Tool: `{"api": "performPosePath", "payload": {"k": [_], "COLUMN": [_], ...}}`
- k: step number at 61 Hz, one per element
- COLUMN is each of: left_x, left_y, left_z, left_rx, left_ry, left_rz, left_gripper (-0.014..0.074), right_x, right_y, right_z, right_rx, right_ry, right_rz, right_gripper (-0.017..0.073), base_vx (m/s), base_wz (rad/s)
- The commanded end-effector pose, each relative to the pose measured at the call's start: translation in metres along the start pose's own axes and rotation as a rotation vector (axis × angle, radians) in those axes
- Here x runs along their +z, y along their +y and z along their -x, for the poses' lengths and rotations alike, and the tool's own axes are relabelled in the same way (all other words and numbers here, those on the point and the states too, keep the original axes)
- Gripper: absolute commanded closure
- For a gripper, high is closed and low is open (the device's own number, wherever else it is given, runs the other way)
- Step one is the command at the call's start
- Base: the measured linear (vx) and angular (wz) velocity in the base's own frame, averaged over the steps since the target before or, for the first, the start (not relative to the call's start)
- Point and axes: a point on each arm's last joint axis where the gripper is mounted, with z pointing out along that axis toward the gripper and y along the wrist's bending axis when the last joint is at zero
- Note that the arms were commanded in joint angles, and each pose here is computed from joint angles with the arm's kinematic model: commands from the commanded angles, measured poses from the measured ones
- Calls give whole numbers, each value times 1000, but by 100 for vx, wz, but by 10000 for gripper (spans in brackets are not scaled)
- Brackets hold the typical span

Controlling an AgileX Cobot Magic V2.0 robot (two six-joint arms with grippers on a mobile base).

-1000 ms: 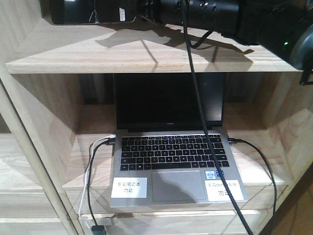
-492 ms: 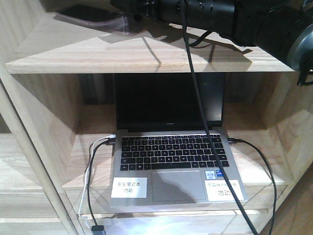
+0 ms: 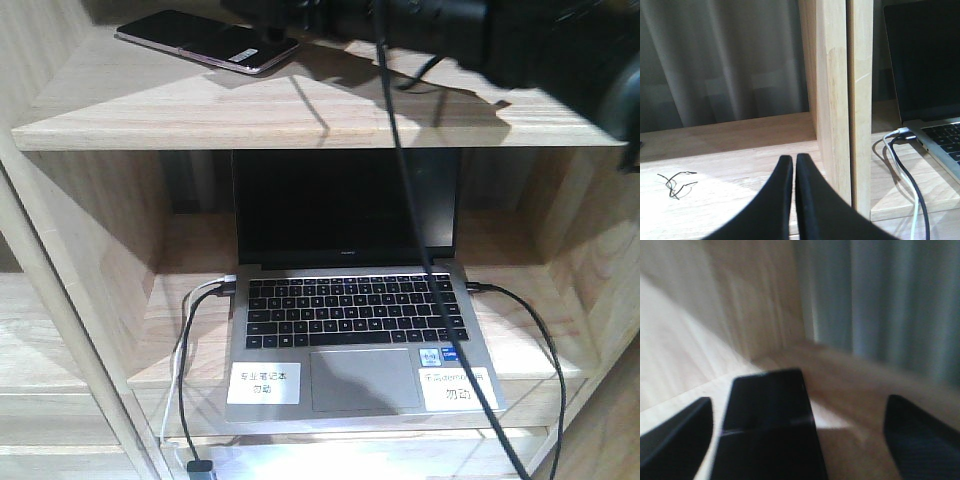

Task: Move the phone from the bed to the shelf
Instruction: 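Withdraw the open right gripper away from the phone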

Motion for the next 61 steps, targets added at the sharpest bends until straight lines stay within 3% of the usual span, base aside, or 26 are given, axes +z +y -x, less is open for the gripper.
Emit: {"api": "performPosePath", "payload": {"k": [1, 10, 17, 20, 34, 43, 61], "left_x": [-2, -2, -2, -2, -2, -2, -2], "left_y": [2, 2, 2, 2, 2, 2, 2], "left_z": [14, 14, 14, 14, 14, 14, 14], "left_rx": [-15, -15, -15, -15, -15, -15, -15], "left_ry": [-97, -97, -97, -97, -97, -97, -97], "left_rz": [14, 14, 14, 14, 14, 14, 14], "left_gripper": [592, 592, 592, 592, 592, 592, 592], "right_x": [-35, -58, -76, -84, -130, -168, -241], "right_y": [17, 28, 37, 38, 46, 60, 97], "right_z": [47, 65, 71, 68, 39, 19, -33], "right_rx": [-70, -98, -121, -140, -129, -120, -116], "right_ry": [-106, -110, -88, -68, -59, -72, -74], "right_rz": [-20, -43, -61, -79, -195, -254, -254], "right_gripper": [-20, 92, 231, 287, 569, 571, 569], "base_vx": [0, 0, 0, 0, 0, 0, 0], "base_wz": [0, 0, 0, 0, 0, 0, 0]}}
